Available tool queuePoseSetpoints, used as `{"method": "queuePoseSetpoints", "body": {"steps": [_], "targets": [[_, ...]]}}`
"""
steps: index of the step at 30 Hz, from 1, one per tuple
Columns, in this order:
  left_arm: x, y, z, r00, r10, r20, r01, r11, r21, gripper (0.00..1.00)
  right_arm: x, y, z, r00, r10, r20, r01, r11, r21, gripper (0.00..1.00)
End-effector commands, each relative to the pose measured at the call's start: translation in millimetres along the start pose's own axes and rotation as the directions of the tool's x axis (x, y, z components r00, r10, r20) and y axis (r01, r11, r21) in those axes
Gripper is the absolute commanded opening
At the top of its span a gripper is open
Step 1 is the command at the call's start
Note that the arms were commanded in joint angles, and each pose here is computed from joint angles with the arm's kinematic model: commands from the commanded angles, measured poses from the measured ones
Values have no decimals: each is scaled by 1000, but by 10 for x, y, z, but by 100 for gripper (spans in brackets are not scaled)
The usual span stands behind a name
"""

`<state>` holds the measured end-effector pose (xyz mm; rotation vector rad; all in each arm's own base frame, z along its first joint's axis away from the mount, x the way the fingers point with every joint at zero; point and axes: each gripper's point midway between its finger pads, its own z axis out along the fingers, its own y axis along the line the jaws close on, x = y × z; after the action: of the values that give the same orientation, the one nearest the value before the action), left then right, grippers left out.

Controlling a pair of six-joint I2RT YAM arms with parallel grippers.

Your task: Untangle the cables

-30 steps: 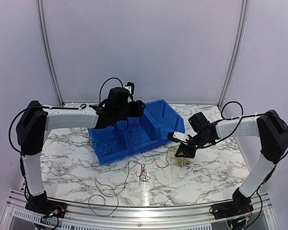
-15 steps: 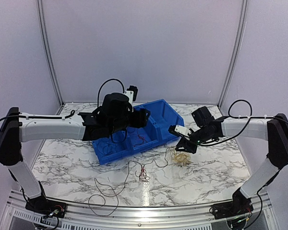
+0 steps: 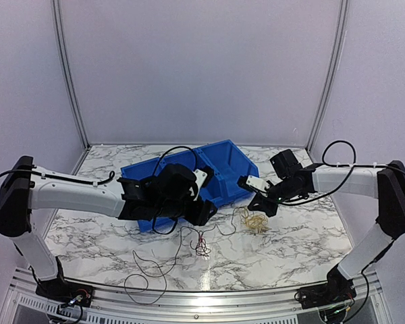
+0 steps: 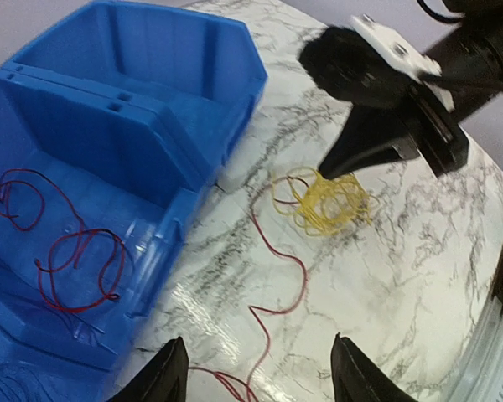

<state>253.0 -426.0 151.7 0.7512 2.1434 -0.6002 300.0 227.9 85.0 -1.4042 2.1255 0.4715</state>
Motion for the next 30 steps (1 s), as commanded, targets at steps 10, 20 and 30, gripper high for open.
{"method": "queuePoseSetpoints", "body": {"steps": [10,20,30], "targets": [[-49,-426,479,994,79,75,-87,991,104,62,-444,173,-385,987,-31,156,44,996,-76,0],[-463,-491,757,970,97,221,-112,992,55,53,-564,413,-551,973,-52,225,93,980,-177,0],[-554,-428,861,945,16,326,-42,996,72,52,-986,586,-1054,930,-69,362,154,965,-212,0]]}}
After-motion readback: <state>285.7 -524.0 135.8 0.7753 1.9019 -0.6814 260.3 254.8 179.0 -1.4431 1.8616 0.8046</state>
